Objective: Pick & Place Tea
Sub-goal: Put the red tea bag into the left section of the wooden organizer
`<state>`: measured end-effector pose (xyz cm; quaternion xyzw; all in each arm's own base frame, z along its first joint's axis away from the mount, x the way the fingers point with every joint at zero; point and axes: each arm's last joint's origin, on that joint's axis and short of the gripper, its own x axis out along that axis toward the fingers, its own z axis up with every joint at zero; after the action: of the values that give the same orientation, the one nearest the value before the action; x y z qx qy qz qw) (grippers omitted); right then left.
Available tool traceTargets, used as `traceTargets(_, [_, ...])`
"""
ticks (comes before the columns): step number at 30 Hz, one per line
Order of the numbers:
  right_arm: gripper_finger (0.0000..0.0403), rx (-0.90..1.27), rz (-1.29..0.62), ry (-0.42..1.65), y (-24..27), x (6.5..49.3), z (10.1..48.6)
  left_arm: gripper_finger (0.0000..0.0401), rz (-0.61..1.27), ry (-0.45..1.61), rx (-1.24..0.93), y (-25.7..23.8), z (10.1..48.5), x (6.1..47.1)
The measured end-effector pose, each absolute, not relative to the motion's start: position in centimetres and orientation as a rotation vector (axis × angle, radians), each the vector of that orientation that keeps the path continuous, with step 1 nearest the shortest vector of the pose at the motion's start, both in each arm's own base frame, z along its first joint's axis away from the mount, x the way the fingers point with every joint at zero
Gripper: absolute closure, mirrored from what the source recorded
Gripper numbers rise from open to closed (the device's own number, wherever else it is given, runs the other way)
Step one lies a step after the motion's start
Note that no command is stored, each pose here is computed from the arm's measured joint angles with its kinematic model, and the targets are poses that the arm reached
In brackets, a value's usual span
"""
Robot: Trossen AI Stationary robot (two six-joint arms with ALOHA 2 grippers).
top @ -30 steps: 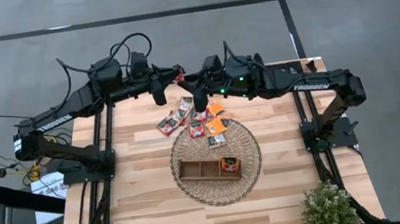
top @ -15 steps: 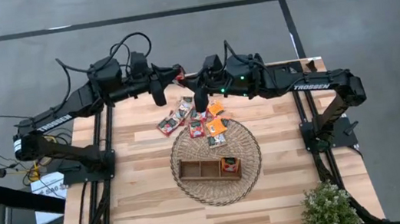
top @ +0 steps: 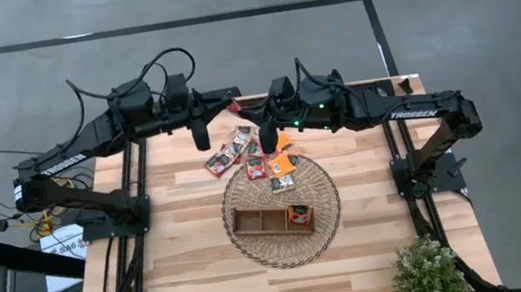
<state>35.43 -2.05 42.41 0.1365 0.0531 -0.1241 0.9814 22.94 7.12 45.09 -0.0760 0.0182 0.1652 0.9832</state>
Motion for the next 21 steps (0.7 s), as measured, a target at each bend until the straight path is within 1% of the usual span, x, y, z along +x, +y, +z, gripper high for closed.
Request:
traceTargets(4, [0.0402, 0.267, -0.240, 0.112, -1.6, 34.9, 42.8, 0.0376, 0.342, 0.044, -0.110, 7.0, 45.2, 22.5])
traceTargets(9, [0.0402, 0.263, -0.205, 0.151, -0.9, 33.7, 43.2, 0.0377, 0.448, 0.010, -0.037, 7.1, 46.1, 21.1])
traceTargets(13, [0.0402, 0.244, -0.193, 0.164, -0.3, 33.1, 43.5, 0.0377, 0.461, -0.005, 0.009, 6.7, 46.6, 20.2])
traceTargets(15, [0.0402, 0.227, -0.182, 0.147, -0.1, 32.9, 43.8, 0.0377, 0.414, -0.024, 0.008, 6.4, 47.0, 19.6])
traceTargets(19, [0.0402, 0.223, -0.130, 0.148, 0.1, 32.6, 44.1, 0.0377, 0.167, -0.060, -0.117, 5.7, 47.4, 18.9])
traceTargets(21, [0.0402, 0.227, -0.091, 0.151, 0.2, 32.6, 44.1, 0.0377, 0.101, -0.044, -0.169, 5.7, 47.3, 19.0])
